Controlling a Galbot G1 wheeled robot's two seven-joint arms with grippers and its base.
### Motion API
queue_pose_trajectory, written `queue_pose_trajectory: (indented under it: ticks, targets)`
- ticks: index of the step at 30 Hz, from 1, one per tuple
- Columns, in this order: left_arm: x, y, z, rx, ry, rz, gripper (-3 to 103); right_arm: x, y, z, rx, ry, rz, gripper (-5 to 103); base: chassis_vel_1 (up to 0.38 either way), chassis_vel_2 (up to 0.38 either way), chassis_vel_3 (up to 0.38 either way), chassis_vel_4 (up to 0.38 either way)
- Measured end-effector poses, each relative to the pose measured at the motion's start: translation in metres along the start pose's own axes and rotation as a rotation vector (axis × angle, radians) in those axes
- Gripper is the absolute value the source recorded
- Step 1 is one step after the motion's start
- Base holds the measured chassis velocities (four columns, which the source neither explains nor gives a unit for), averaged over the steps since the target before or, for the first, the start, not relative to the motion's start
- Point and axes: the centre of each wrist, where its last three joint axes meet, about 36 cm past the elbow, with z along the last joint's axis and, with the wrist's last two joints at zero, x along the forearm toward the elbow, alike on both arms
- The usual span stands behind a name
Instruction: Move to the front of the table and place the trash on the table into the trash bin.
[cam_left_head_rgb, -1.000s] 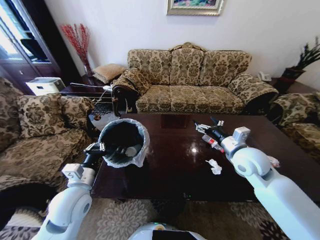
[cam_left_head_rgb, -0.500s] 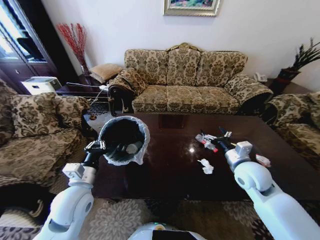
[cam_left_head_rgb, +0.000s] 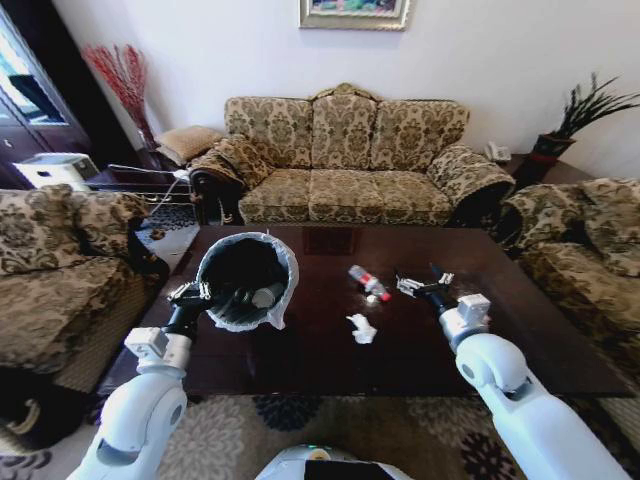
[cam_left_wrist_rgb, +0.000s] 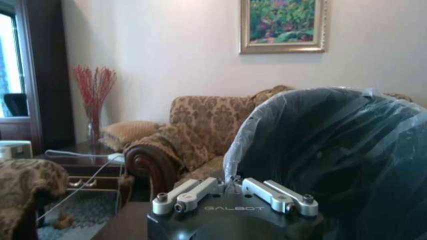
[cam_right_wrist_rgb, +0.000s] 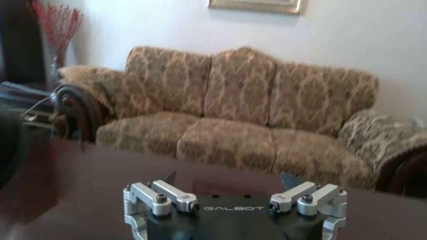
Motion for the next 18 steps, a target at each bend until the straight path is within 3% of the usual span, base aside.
queue_pose_trajectory:
  ticks: [7, 10, 18]
  targets:
    - [-0.005, -0.001, 0.000, -0.010, -0.012, -0.003, 2, -0.001, 0.027, 0.061, -0.068, 0.080, -0.130, 100, -0.103, -0.137, 0.109, 0.091]
    - [-0.006, 0.000, 0.004, -0.018, 0.000, -0.015, 2, -0.015, 0.055, 0.086, -0.092, 0.098, -0.207, 100, 0.027, 0.016, -0.010, -0.008]
    - [-0.011, 0.005, 0.010, -0.037, 0.022, -0.016, 2, -0.056, 0.099, 0.126, -0.061, 0.150, -0.247, 100, 0.039, 0.043, -0.015, -0.012]
